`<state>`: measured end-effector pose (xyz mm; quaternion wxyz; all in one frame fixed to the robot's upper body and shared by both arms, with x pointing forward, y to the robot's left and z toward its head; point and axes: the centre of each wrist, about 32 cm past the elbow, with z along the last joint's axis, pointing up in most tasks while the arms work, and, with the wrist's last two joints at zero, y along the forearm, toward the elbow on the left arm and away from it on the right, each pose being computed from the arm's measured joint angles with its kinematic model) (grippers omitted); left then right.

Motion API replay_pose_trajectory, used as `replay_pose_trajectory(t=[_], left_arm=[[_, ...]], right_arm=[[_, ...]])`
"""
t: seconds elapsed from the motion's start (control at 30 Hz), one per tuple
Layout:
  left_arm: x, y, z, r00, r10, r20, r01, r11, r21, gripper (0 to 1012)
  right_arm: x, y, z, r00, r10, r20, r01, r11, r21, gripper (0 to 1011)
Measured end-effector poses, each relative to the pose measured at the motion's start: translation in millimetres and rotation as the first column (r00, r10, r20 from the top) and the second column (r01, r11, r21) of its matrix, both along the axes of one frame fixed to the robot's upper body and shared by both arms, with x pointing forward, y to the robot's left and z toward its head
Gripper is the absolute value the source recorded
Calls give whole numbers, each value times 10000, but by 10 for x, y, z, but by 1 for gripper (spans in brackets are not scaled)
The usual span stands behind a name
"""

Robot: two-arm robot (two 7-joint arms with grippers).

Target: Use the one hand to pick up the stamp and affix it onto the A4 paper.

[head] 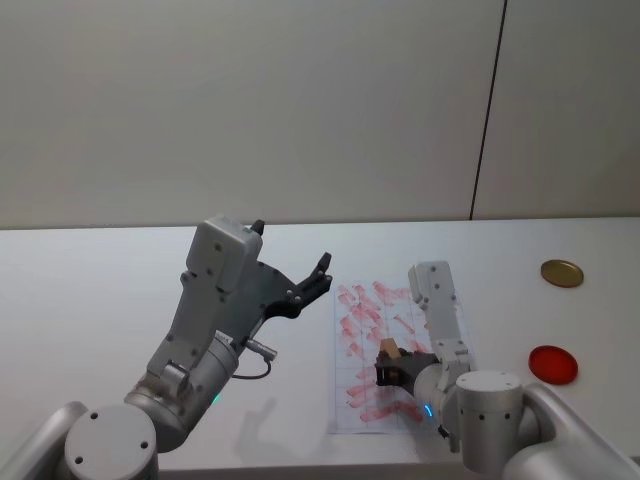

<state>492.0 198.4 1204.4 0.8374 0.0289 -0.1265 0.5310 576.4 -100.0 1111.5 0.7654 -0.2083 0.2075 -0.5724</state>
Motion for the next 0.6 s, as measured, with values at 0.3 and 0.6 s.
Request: replay_pose_trajectory(t=[0.3,0.6], left_arm=[[0,0,0,10000,0,0,0,10000,0,993],[0,0,0,10000,1,-1,-1,10000,1,993]], right_arm=[[3,-6,27,10000,-68,71,68,10000,51,219],[-21,-54,176,9977,-332,595,324,9994,141,219]])
